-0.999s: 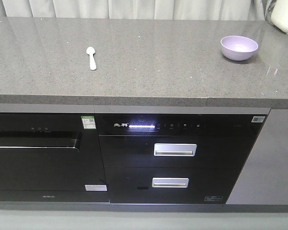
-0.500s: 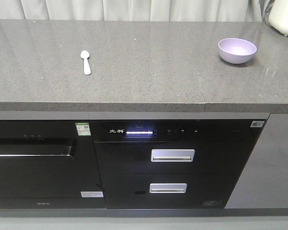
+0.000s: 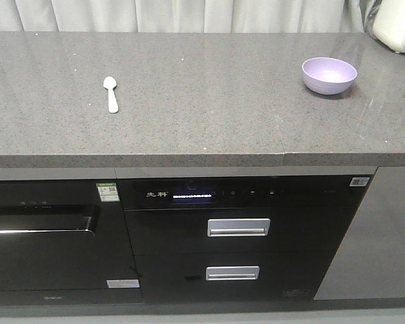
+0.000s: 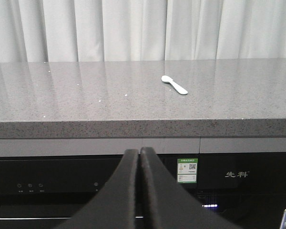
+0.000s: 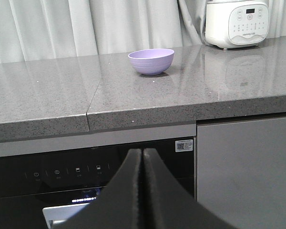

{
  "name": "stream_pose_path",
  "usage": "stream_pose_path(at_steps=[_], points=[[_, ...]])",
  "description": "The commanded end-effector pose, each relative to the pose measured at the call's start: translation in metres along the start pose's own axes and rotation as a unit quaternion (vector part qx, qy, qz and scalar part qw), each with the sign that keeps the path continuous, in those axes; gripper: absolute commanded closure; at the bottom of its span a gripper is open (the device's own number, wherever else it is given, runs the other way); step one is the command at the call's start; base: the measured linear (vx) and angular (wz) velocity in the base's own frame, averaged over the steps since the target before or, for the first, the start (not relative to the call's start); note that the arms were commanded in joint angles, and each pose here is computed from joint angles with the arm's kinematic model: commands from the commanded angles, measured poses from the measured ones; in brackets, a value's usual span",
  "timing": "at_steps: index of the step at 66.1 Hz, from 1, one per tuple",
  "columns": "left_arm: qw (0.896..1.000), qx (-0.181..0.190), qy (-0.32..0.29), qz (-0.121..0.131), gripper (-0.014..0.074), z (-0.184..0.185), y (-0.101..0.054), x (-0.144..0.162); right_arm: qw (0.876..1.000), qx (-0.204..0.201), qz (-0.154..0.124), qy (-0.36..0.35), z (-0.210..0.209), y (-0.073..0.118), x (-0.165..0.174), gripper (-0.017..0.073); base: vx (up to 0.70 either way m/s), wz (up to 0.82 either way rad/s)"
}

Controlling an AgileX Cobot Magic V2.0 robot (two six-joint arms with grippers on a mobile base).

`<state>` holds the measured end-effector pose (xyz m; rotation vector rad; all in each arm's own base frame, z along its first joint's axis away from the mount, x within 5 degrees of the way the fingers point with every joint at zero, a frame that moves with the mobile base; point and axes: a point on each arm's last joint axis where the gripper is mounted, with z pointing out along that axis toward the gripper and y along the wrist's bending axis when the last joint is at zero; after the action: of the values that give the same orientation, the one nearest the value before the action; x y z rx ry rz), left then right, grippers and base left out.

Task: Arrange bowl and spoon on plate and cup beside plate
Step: 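Drive the base up to the counter, spoon and bowl in reach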

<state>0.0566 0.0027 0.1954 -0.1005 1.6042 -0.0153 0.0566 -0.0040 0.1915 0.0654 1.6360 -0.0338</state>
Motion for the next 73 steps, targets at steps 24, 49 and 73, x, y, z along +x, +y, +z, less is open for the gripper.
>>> stream_pose_path(at_steps=[24,49,73], points=[[1.000,-0.001,-0.018,-0.003,0.0599,0.0019,0.0006,0.0024,0.999,-0.002,-0.006,-0.035,-0.0002,0.0005,-0.0025,0.0561,0.04,-0.01],[1.000,-0.001,-0.018,-0.003,0.0599,0.0019,0.0006,0.0024,0.999,-0.002,-0.006,-0.035,-0.0002,0.0005,-0.0025,0.0561,0.04,-0.01],[1.000,-0.001,-0.018,-0.003,0.0599,0.0019,0.0006,0.0024,0.999,-0.002,-0.006,-0.035,-0.0002,0.0005,-0.0025,0.0561,0.05,-0.01]])
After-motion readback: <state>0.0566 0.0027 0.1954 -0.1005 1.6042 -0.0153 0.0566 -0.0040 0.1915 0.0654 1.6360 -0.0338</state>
